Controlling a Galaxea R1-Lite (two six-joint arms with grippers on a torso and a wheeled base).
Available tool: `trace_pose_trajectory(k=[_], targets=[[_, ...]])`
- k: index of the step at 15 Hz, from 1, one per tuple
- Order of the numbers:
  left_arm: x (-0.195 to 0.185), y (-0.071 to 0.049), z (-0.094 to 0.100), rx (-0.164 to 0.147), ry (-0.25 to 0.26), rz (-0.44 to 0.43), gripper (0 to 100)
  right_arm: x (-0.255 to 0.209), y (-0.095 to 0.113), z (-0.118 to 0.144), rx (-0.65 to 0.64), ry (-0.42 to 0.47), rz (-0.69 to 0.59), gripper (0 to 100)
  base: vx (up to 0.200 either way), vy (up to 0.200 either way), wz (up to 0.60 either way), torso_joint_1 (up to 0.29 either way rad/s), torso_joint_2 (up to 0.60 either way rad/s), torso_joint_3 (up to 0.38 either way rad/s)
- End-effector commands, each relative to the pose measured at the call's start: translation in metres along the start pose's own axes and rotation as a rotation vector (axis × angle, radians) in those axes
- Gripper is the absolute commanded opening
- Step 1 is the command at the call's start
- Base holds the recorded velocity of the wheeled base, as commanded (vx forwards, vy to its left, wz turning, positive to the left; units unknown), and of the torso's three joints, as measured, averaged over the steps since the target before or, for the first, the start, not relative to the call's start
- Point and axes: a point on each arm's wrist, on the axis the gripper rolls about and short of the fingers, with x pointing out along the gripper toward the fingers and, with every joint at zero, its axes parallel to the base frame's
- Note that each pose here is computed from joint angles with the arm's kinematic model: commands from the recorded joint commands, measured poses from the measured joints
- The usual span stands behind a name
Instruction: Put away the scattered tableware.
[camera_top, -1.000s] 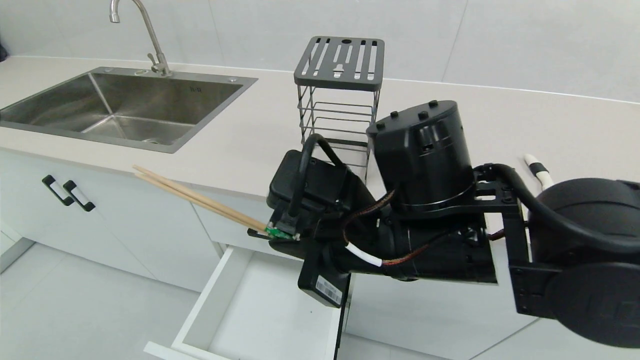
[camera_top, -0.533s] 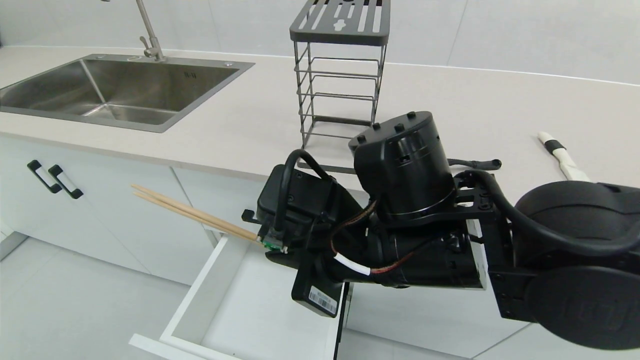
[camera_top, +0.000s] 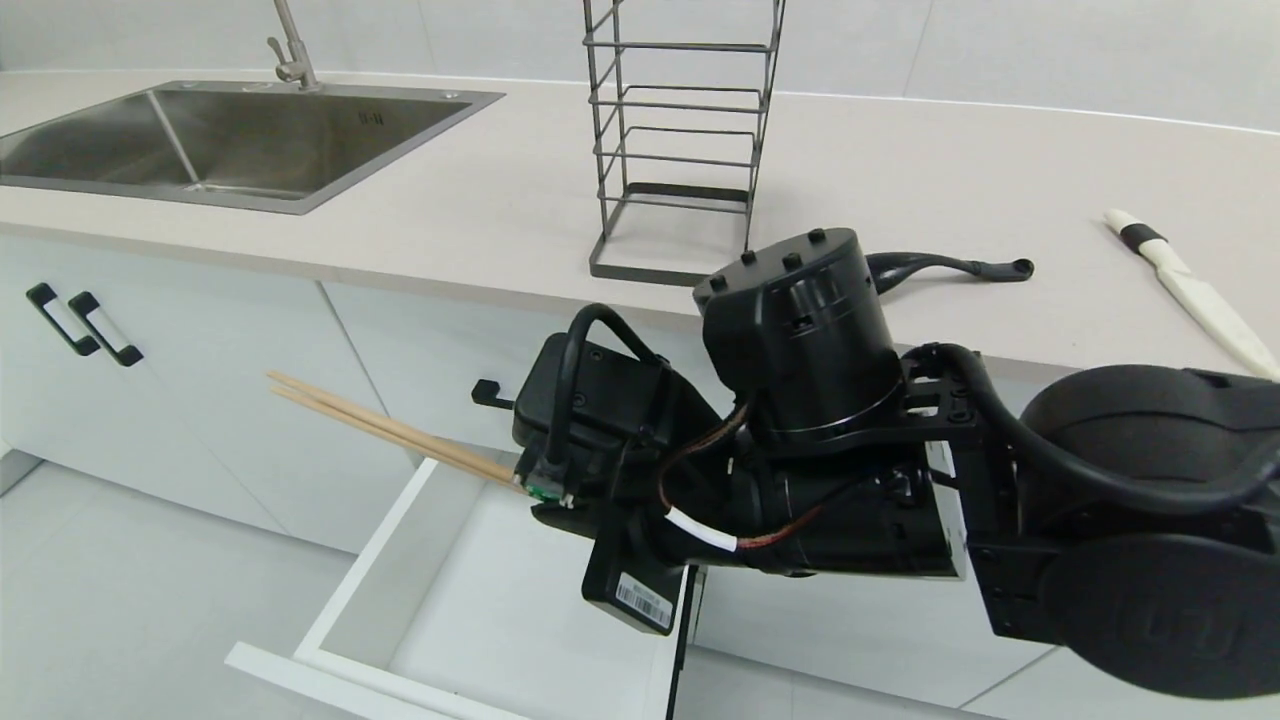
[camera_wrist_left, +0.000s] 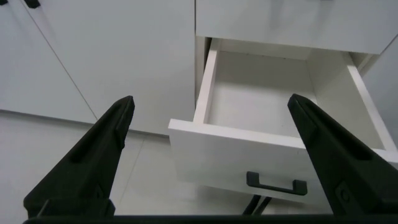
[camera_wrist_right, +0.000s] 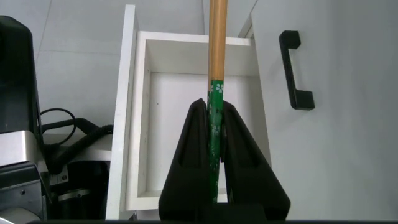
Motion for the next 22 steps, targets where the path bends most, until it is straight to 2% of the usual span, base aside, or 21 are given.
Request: trace_pose_trajectory(k=[1,6,14,17,22], targets=[[0.0,0.0,0.0,0.001,0.0,0.0,100,0.003,0.0,-0.002,0.002,0.01,0.001,0,0.0,0.0,0.0,-0.261,0.33,0.193],[0.0,0.0,0.0,0.0,0.0,0.0,100,0.015,-0.005,-0.016,0.018,0.06,0.001,0,0.0,0.0,0.0,-0.187,0.32,0.122],[0.0,0.0,0.0,0.0,0.002,0.0,100,0.057,-0.021,-0.051,0.044,0.168,0.0,0,0.0,0.0,0.0,-0.009,0.09,0.021],[0.0,0.0,0.0,0.0,0.002,0.0,100,0.075,-0.019,-0.061,0.003,0.197,0.02,0,0.0,0.0,0.0,0.0,0.0,0.0],[0.0,0.0,0.0,0.0,0.0,0.0,100,0.098,-0.016,-0.079,0.009,0.244,0.042,0,0.0,0.0,0.0,0.0,0.0,0.0]])
